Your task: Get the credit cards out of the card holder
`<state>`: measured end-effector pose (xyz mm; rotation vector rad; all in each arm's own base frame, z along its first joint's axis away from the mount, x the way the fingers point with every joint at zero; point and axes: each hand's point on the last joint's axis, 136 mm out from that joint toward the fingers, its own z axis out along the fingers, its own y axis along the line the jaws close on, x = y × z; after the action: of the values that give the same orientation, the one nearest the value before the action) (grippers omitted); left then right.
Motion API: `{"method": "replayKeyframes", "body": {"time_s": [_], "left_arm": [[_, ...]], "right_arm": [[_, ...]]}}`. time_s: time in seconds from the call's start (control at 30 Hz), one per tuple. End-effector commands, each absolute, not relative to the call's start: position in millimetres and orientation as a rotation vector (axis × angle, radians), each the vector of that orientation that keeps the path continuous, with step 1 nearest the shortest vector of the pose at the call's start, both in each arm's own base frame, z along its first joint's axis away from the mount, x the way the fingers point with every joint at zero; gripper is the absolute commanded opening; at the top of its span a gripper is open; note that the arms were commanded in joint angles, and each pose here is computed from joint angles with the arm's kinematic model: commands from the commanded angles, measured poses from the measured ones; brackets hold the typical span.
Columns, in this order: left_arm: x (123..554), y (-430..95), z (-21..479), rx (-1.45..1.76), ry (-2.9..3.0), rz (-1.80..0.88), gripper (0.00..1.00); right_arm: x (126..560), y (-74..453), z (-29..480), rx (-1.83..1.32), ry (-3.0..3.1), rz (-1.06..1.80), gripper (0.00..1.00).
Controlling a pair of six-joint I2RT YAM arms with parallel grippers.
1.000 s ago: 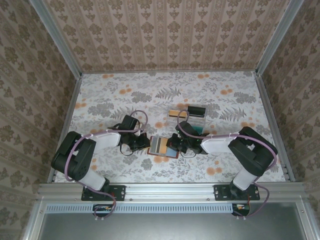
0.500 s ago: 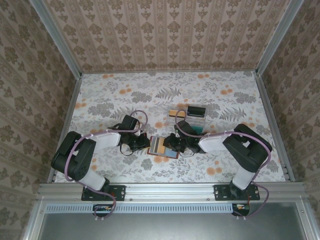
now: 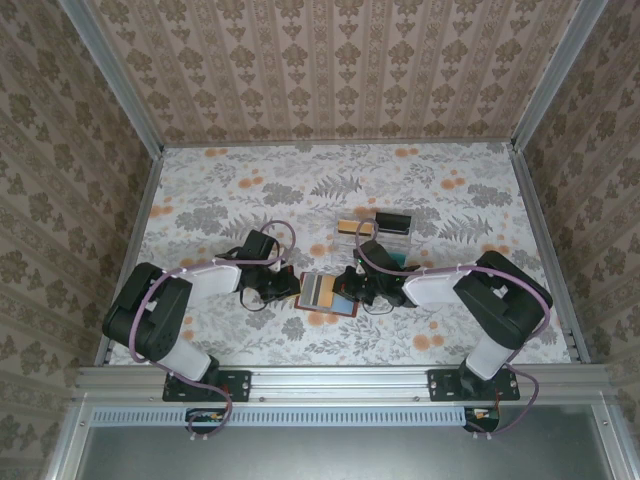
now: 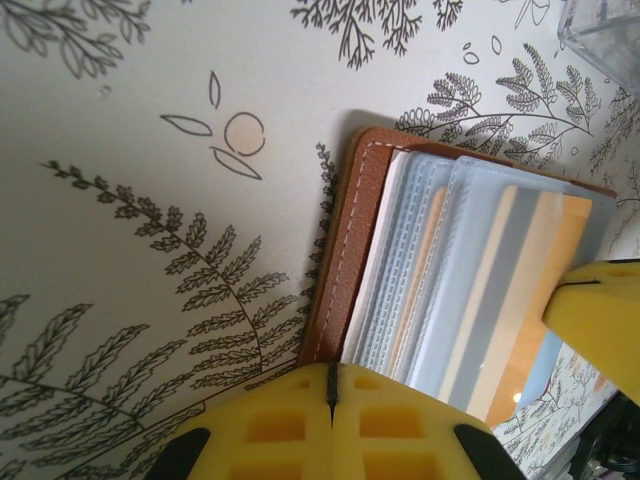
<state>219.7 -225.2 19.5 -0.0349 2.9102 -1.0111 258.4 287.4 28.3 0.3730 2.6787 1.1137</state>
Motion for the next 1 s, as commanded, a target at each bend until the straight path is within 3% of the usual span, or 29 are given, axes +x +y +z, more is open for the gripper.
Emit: {"method": "replayKeyframes", "body": {"time_s": [0.0, 0.43, 0.67, 0.7, 0.97], "left_arm": [[206, -211, 3, -0.08, 3.001, -0.922, 0.0], [208, -212, 7, -0.065, 2.995, -0.928, 0.0], [218, -214, 23, -0.051, 2.947, -0.949, 0.06], [221, -214, 27, -0.052, 2.936, -0.951, 0.09], [241, -215, 69, -0.041, 2.81, -0.996, 0.67]], "right_arm": [[244, 262, 14, 0.381, 2.752, 1.015, 0.0], [234, 230, 40, 0.321, 2.732, 0.989, 0.0], [239, 226, 89, 0.12, 2.692, 0.916, 0.0], [241, 225, 98, 0.078, 2.688, 0.886, 0.0], [267, 223, 164, -0.317, 2.643, 0.629, 0.0]]}}
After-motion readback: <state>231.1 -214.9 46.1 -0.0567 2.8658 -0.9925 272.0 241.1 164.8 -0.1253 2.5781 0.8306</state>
